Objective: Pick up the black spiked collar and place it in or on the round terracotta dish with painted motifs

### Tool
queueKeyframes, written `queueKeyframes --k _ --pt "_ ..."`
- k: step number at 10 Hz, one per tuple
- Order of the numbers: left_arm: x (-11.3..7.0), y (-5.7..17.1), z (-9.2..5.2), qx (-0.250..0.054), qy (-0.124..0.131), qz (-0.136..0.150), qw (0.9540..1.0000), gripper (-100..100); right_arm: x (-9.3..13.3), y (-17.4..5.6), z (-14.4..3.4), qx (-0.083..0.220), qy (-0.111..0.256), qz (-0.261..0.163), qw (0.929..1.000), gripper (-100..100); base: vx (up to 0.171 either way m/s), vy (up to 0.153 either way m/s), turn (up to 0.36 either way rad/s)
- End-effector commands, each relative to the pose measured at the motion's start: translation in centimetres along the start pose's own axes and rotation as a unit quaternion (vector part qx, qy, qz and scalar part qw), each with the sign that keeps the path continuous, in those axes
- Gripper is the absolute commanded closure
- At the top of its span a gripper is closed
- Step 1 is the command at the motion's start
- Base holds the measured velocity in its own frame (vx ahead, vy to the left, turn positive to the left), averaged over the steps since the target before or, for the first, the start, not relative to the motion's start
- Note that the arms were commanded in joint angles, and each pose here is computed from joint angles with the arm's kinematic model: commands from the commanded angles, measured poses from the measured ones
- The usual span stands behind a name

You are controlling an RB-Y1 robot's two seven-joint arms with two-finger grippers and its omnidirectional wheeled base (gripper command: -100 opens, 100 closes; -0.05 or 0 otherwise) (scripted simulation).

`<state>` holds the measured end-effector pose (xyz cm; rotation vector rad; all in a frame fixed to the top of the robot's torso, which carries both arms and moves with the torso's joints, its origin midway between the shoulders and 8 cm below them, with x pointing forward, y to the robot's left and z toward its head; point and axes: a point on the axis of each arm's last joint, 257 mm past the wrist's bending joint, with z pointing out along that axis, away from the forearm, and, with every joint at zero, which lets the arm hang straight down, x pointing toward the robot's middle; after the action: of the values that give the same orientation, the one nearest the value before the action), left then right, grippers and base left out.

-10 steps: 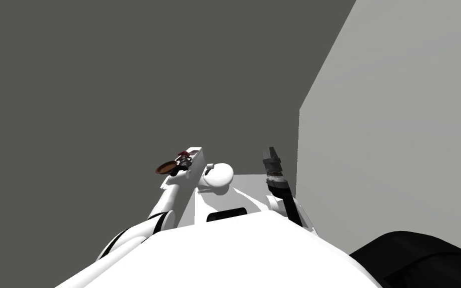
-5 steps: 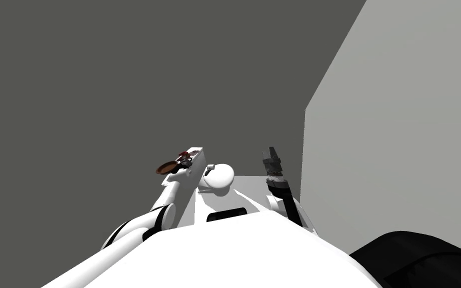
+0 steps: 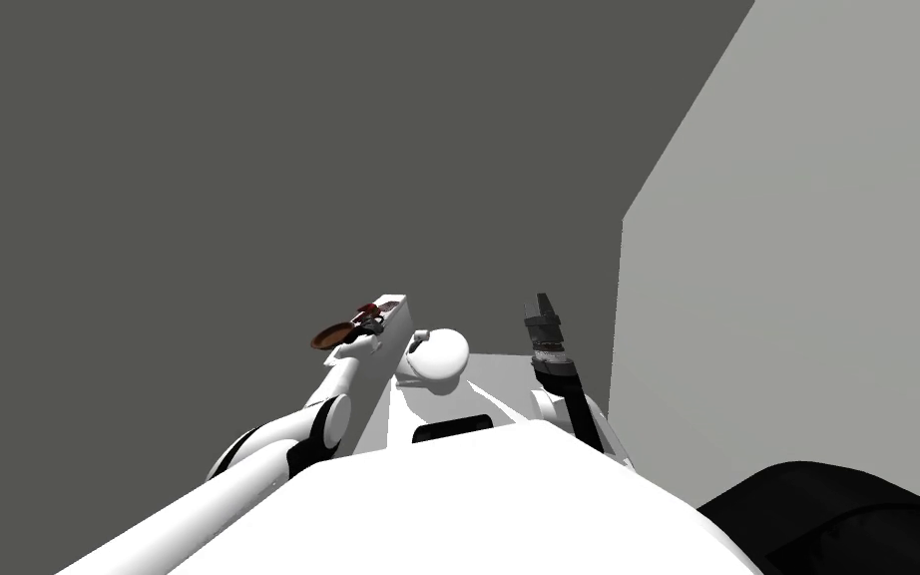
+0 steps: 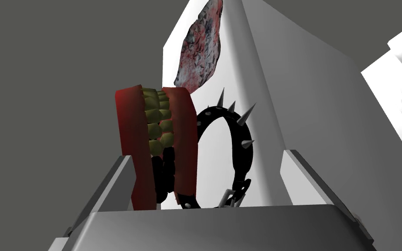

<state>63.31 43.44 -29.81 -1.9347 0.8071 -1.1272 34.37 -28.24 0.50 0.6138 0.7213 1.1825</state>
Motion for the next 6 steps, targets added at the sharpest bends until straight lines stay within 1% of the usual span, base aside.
queueKeyframes --k 1,5,6 --pt "-0.7 0.6 0.3 -0.016 -0.010 -0.005 0.9998 -100 0.0 0.0 0.0 0.000 0.000 0.000 1.0000 0 0.071 -0.033 0.079" --pt "-1.8 1.9 0.9 -0.047 -0.031 -0.014 0.9983 -100 0.0 0.0 0.0 0.000 0.000 0.000 1.0000 0 0.085 -0.028 0.072" --pt "-1.5 1.7 0.9 -0.041 -0.027 -0.012 0.9987 -100 0.0 0.0 0.0 0.000 0.000 0.000 1.0000 0 0.045 -0.011 0.018"
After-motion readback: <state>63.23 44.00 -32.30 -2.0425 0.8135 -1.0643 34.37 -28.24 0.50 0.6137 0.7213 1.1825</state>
